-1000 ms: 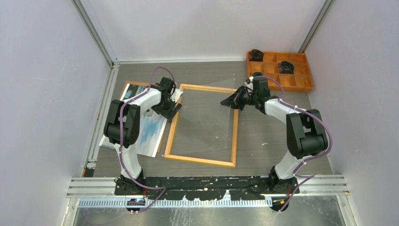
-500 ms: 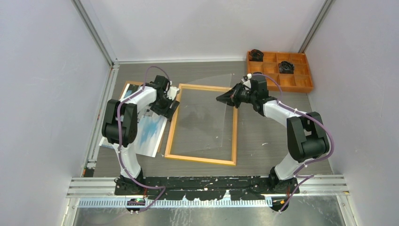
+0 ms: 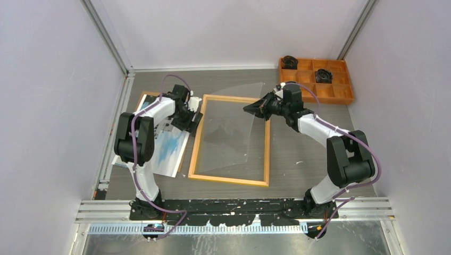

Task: Put the photo into the frame
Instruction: Place the photo frame item in the photo frame.

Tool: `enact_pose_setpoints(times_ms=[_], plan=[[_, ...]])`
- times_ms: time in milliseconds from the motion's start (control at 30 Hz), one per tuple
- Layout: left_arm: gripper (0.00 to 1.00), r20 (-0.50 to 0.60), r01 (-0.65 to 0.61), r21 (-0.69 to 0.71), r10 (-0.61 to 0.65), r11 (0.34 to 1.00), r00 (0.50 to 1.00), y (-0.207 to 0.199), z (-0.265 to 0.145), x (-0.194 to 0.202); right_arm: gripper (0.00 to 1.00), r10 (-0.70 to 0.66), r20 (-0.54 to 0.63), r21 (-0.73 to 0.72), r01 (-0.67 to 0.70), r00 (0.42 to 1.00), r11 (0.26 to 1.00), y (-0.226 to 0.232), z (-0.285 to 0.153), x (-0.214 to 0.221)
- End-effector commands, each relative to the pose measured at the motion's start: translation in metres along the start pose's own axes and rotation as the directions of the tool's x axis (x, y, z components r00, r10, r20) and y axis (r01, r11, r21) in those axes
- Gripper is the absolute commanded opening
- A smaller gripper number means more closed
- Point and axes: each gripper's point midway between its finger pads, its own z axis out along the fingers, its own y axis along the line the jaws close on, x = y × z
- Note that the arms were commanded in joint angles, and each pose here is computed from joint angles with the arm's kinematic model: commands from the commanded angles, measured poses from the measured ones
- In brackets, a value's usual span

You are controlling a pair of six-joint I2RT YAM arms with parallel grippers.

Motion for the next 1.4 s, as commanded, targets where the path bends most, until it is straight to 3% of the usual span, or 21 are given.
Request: enact_pose_setpoints(times_ms=[0,200,600,1067,1367], plan=[[0.72,0.047,0.026,0.1,-0.03,0.995,0.998,-0.018,-0.011,-0.004,0.01,-0.01,0.061,-0.051,0.013,0.998,0.999,0.034,-0.007,-0.004],[0.71,0.06,0.051,0.125,-0.059,0.991,0.996,-0.013,-0.015,-0.004,0.01,0.012,0.084,-0.059,-0.007,0.996,0.998,0.04,-0.01,-0.005],[0.69,0.048,0.036,0.053,-0.038,0.998,0.998,0.002,-0.01,0.007,0.01,-0.06,0.095,-0.106,0.07,0.994,0.992,0.068,-0.026,0.0],[0.68,0.085,0.086,-0.001,-0.086,0.996,0.993,0.038,-0.03,0.005,0.01,-0.045,0.084,-0.119,0.055,0.995,0.991,0.079,-0.031,0.0],[0.68,0.096,0.088,-0.005,-0.087,0.996,0.992,0.041,-0.034,0.004,0.01,-0.009,0.053,-0.076,0.013,0.999,0.997,0.045,-0.025,0.005]])
